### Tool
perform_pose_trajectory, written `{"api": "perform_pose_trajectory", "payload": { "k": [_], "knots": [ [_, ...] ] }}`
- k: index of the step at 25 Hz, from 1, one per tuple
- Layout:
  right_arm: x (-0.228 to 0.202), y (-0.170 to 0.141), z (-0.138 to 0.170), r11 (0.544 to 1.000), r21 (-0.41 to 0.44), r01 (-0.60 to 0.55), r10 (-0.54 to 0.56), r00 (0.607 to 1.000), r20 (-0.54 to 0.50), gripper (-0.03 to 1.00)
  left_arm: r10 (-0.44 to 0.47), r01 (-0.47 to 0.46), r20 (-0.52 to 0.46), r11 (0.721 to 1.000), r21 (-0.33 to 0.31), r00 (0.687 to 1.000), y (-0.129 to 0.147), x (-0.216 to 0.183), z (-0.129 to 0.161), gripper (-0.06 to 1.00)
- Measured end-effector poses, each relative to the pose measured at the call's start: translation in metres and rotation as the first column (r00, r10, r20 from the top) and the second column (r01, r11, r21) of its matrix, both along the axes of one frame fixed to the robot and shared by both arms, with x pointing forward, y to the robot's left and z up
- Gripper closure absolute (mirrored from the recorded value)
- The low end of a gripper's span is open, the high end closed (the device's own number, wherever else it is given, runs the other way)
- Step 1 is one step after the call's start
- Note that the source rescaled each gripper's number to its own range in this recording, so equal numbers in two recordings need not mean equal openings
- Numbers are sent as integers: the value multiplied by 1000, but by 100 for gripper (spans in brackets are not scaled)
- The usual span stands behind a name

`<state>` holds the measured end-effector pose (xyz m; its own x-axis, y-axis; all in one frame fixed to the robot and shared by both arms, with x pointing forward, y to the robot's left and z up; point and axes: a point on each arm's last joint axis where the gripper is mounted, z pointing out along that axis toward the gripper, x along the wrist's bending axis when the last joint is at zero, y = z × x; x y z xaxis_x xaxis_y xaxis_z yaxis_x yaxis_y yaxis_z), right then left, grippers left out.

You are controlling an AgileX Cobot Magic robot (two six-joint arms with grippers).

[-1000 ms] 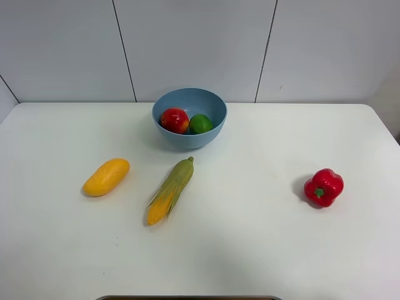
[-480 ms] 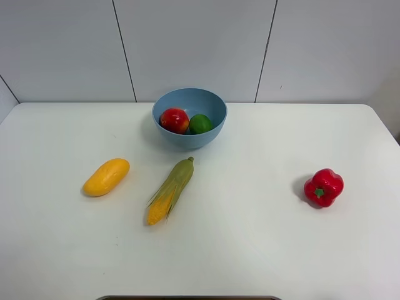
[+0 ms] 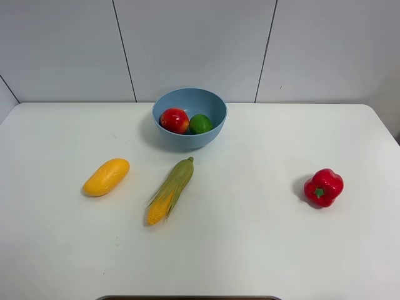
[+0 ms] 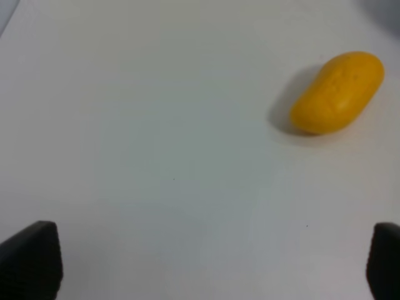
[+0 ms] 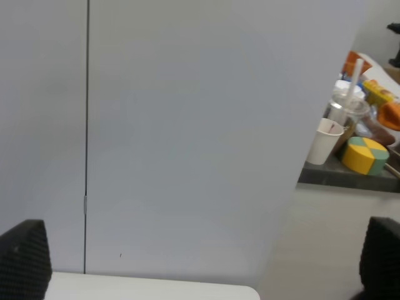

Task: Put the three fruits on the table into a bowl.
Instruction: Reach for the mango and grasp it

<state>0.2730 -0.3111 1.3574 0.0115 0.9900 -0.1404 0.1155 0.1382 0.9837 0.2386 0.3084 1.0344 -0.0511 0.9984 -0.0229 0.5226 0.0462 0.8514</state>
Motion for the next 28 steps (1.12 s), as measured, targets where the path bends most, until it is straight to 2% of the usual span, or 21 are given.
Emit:
{"api": "perform_pose_trajectory", "payload": {
  "k": [5,15,28],
  "knots": [
    [-24,5,-24,1000,5,-2,2,1000,-9,-3,0,0,0,1000,0,1000,0,0,0,-6],
    [-32,9,-114,998,28,57,-52,985,-166,-3,1,-1,0,1000,-1,1000,0,0,0,-6],
    [-52,12,-201,994,96,60,-35,969,-245,-3,0,0,0,1000,0,1000,0,0,0,-6]
  ]
}}
